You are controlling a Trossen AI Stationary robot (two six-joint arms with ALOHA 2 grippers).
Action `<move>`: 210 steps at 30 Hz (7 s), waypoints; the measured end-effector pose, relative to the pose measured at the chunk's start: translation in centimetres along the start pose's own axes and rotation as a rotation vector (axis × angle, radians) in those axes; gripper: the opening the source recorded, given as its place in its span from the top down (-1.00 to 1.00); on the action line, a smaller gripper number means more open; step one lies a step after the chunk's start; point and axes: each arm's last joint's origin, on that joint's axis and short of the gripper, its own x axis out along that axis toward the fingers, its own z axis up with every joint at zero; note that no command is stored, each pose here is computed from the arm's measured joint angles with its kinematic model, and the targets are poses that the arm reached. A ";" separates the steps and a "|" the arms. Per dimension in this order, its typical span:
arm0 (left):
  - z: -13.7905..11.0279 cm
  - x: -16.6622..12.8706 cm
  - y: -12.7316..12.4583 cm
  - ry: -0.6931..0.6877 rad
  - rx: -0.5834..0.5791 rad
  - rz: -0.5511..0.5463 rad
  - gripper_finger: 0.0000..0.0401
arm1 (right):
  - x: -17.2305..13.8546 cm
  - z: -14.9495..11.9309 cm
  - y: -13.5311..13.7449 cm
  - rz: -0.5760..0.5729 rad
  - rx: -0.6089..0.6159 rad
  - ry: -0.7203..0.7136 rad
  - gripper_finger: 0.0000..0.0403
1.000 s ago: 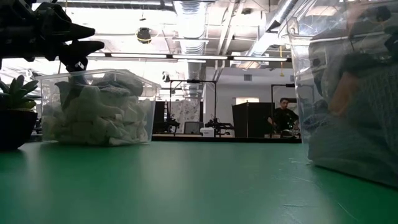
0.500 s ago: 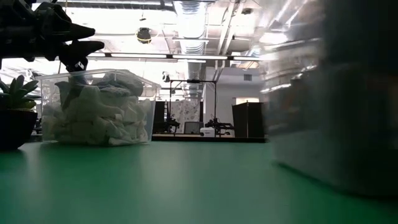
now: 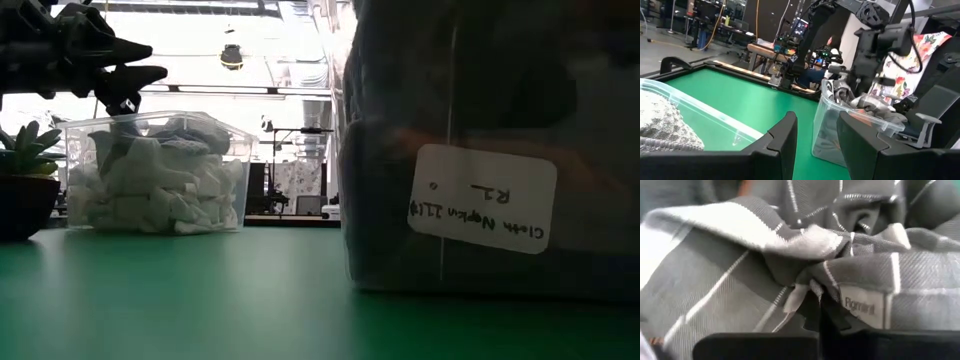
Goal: Sort towels by color in basket
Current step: Adjust the gray checkered towel
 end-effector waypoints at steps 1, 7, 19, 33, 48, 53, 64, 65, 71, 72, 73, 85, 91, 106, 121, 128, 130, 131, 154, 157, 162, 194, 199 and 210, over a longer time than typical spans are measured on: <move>0.0 0.0 0.0 0.000 0.000 0.000 0.35 | 0.6 0.1 -0.1 -0.006 0.006 0.032 0.91; 0.0 0.0 0.0 -0.001 -0.004 0.000 0.35 | 4.7 0.7 -0.3 -0.049 -0.050 0.192 0.89; 0.0 0.0 0.0 -0.001 -0.016 0.000 0.35 | 3.6 -0.5 -1.1 -0.120 -0.108 0.271 0.29; 0.0 0.0 0.0 -0.002 -0.015 -0.001 0.35 | -2.1 -0.2 -0.5 -0.133 -0.093 0.387 -0.37; 0.0 0.0 0.0 -0.003 -0.015 -0.001 0.35 | -9.4 0.1 1.0 0.044 -0.021 0.036 -0.37; 0.1 0.0 0.0 -0.005 -0.014 0.002 0.35 | -7.1 -0.2 3.2 0.041 -0.229 0.044 -0.36; 0.1 0.0 0.0 -0.008 -0.008 0.009 0.35 | -6.8 -0.5 4.9 -0.062 -0.632 -0.144 -0.28; 0.1 0.0 0.0 -0.008 -0.006 0.010 0.35 | -6.8 -0.6 5.0 -0.065 -0.651 -0.139 -0.27; 0.1 0.0 0.0 -0.008 -0.003 0.011 0.35 | -6.8 -0.8 5.1 -0.065 -0.674 -0.137 -0.08; 0.1 0.0 0.0 -0.008 -0.003 0.010 0.35 | -6.8 -0.8 5.1 -0.065 -0.680 -0.137 -0.04; 0.1 0.0 0.0 -0.007 -0.003 0.010 0.35 | -6.7 -0.8 5.1 -0.066 -0.688 -0.137 0.00; -0.1 0.0 0.1 0.006 -0.003 0.015 0.35 | -3.1 -0.6 5.3 -0.155 -0.786 0.008 0.31; -0.1 0.0 0.1 0.006 -0.002 0.015 0.35 | -2.6 -0.6 5.2 -0.185 -0.790 0.027 0.58; 0.0 0.0 0.0 -0.001 -0.005 0.013 0.35 | -4.9 1.0 0.7 -0.309 -0.095 -0.002 0.91; 0.0 0.0 0.1 0.003 -0.003 0.013 0.35 | -1.7 1.6 0.8 -0.158 -0.137 0.037 0.87; -0.1 0.0 0.1 0.005 -0.004 0.014 0.35 | -0.4 1.1 1.5 -0.085 -0.174 0.047 0.74; -0.1 0.0 0.1 0.006 -0.004 0.014 0.35 | -0.1 1.1 1.5 -0.078 -0.196 0.047 0.65; -0.1 0.0 0.1 0.005 -0.004 0.013 0.35 | 0.2 1.1 1.5 -0.073 -0.202 0.041 0.60; -0.1 0.0 0.1 0.005 0.004 0.013 0.35 | -3.7 3.3 0.1 -0.041 -0.132 0.060 -0.24; -0.1 0.0 0.1 0.004 -0.001 0.013 0.35 | -4.4 2.6 -0.2 -0.105 -0.146 0.109 -0.24; 0.0 0.0 0.0 0.003 -0.015 0.013 0.35 | -4.6 0.9 -0.6 -0.225 -0.174 0.218 -0.24; 0.0 0.0 0.0 -0.005 -0.020 0.011 0.35 | -6.5 -2.5 3.4 -0.118 -0.448 0.041 0.01; 0.0 0.0 0.0 -0.008 -0.030 0.010 0.35 | -2.7 -1.6 4.3 -0.175 -0.479 0.117 0.22; 0.1 0.0 0.0 -0.010 -0.033 0.010 0.35 | -1.4 3.0 1.5 -0.242 -0.392 0.012 0.49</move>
